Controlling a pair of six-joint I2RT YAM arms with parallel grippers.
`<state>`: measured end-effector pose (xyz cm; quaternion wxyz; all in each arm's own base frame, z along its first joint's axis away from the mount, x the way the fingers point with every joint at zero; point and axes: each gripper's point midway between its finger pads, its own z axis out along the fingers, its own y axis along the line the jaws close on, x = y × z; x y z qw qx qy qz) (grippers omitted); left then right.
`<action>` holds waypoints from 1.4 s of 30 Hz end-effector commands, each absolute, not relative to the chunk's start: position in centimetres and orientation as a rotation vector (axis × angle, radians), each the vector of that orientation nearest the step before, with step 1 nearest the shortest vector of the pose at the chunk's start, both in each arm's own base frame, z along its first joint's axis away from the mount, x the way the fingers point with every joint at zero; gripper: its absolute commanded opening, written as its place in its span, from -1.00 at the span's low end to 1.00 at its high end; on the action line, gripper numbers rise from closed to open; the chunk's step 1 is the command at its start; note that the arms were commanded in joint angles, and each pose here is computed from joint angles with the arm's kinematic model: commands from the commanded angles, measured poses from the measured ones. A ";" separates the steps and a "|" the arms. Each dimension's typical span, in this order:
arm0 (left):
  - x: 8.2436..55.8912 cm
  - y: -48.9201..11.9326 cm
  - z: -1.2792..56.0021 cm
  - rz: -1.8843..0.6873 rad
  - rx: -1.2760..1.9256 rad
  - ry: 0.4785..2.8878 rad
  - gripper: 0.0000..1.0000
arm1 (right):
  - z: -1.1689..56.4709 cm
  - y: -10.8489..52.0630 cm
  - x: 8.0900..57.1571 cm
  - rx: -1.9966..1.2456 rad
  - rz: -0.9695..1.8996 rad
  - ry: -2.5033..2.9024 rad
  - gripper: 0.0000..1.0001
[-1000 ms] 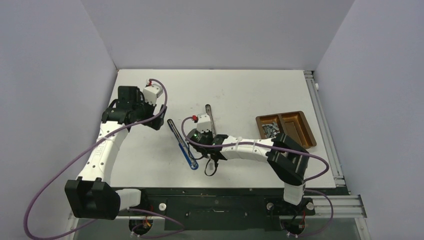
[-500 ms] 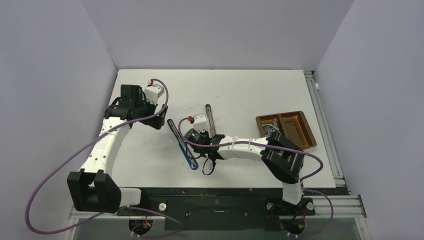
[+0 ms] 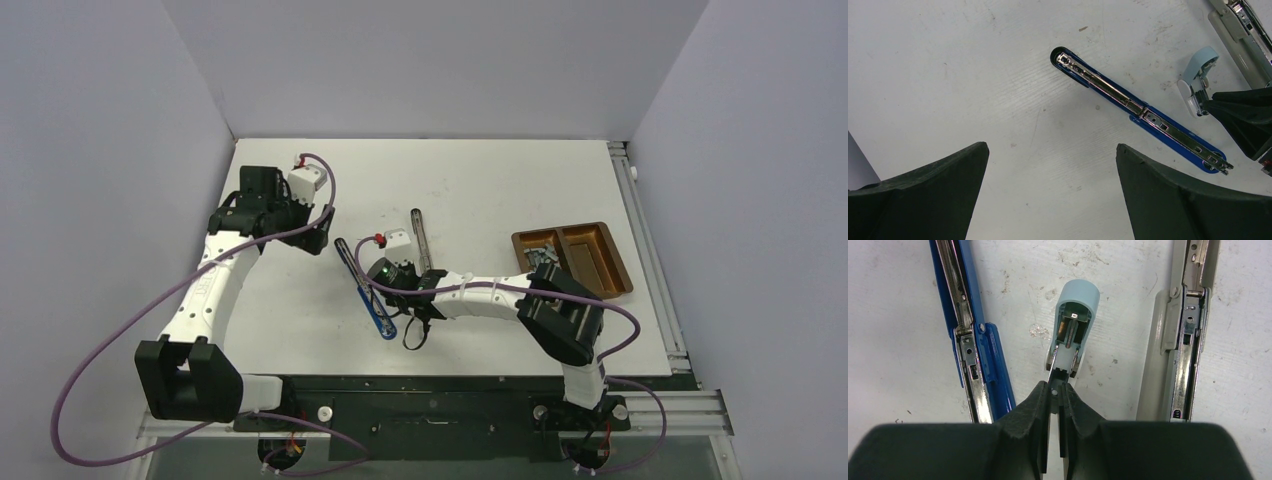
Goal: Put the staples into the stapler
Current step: Install the staple into the stapler.
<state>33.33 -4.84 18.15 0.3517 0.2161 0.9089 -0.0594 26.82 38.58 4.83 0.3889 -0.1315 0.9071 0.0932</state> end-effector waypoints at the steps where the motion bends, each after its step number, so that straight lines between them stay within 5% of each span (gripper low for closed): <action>1: 34.9 -4.6 20.3 -0.128 0.535 2.275 0.97 | 6.2 39.8 28.1 -0.300 0.288 2.267 -0.83; 42: 35.2 -4.2 20.1 -0.109 0.543 2.272 0.97 | 4.3 39.5 27.7 -0.312 0.287 2.305 -0.83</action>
